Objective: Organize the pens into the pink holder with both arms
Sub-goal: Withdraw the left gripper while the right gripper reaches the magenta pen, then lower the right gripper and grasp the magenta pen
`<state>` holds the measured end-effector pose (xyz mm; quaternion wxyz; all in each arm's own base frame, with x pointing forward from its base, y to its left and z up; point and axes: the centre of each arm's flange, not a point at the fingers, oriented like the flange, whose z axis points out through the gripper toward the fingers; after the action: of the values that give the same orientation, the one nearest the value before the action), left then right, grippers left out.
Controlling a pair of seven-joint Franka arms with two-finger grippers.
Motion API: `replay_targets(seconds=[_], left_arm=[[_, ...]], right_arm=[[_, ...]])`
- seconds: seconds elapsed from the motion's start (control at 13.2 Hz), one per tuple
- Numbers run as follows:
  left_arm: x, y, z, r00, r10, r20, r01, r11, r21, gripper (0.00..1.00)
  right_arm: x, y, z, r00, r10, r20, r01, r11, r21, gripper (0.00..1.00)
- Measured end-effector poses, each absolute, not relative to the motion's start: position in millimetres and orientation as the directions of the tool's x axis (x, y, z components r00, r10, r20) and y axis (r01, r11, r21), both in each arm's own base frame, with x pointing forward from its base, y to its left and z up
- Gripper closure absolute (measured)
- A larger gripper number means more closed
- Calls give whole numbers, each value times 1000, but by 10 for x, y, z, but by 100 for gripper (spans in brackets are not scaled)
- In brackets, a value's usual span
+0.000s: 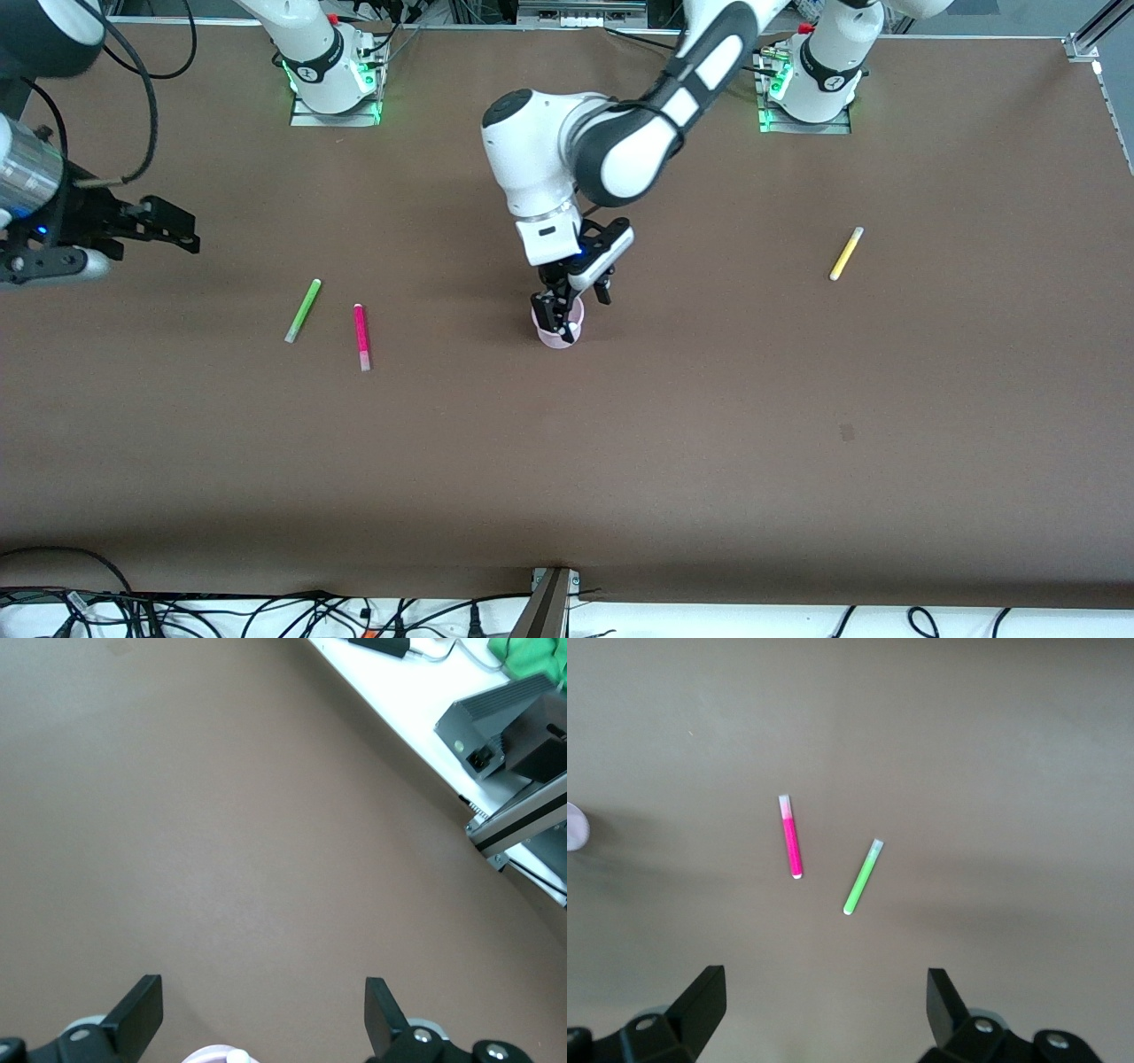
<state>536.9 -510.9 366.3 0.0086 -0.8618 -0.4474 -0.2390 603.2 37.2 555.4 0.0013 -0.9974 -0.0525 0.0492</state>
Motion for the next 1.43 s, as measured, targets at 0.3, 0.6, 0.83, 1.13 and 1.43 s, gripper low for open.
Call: replay_targets(seconds=[0.3, 0.6, 0.83, 1.13, 1.43], left_arm=[[5778, -4279, 4525, 629, 733, 258, 738, -668, 97, 0], [6007, -3277, 5159, 780, 617, 104, 619, -785, 12, 0], [6089, -2457, 5530, 874, 486, -5, 486, -874, 2, 0], [6127, -1358, 5821, 956, 281, -90, 283, -959, 19, 0], [6157, -650, 5828, 989, 85, -123, 90, -995, 38, 0]], right_arm=[[6200, 320, 5049, 973, 147, -178, 149, -989, -2, 0], [6212, 352, 5000, 968, 170, -182, 171, -985, -7, 0], [6221, 541, 4657, 964, 204, -169, 206, -979, -10, 0], [6081, 702, 3990, 957, 233, -175, 234, -972, -18, 0], [5899, 724, 3256, 968, 235, -91, 234, -972, -19, 0]])
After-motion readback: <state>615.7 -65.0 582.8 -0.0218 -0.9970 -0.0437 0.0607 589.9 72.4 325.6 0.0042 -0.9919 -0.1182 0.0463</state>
